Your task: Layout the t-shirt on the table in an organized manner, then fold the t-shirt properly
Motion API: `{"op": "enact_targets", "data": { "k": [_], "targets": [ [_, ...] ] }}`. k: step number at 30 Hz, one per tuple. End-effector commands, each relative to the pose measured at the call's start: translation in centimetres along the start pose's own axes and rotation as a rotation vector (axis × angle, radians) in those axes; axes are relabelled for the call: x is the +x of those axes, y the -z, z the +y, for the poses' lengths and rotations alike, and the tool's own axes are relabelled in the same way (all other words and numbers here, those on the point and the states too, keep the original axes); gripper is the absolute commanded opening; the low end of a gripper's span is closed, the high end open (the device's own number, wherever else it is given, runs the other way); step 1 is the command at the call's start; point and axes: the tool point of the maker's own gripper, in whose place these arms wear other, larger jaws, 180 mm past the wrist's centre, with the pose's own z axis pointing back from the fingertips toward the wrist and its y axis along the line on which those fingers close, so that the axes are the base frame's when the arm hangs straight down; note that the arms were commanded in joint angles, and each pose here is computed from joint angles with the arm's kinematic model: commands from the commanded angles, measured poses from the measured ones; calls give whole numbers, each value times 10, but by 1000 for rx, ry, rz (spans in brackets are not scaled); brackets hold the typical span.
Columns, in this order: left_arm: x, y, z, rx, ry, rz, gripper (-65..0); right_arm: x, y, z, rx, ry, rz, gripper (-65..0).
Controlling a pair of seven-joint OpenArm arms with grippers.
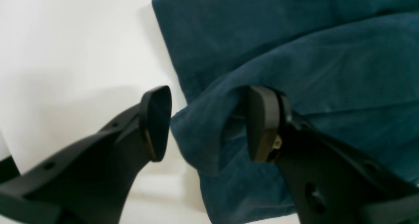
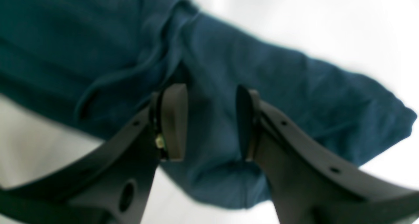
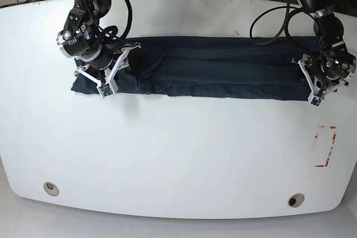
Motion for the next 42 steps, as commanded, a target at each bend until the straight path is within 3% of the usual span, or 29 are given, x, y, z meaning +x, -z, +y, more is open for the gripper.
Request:
{"op": "enact_targets", "data": {
  "k": [1,10,17,25,42],
  "targets": [
    [11,-6,10,25,5,-36,-311,12,1,-15,-15,20,-39,-419],
    [11,-6,9,23,3,-37,-311,3,25,-11,47,67,4,-425],
    [11,-6,9,23,3,-37,-311,9,36,20,120,108,-13,-425],
    [10,-6,9,23,4,-36,-311,32,45,85,262,-32,-28,-425],
    [10,-6,9,23,4,-36,-311,48,46,160,418,-224,-54,-425]
  ]
}}
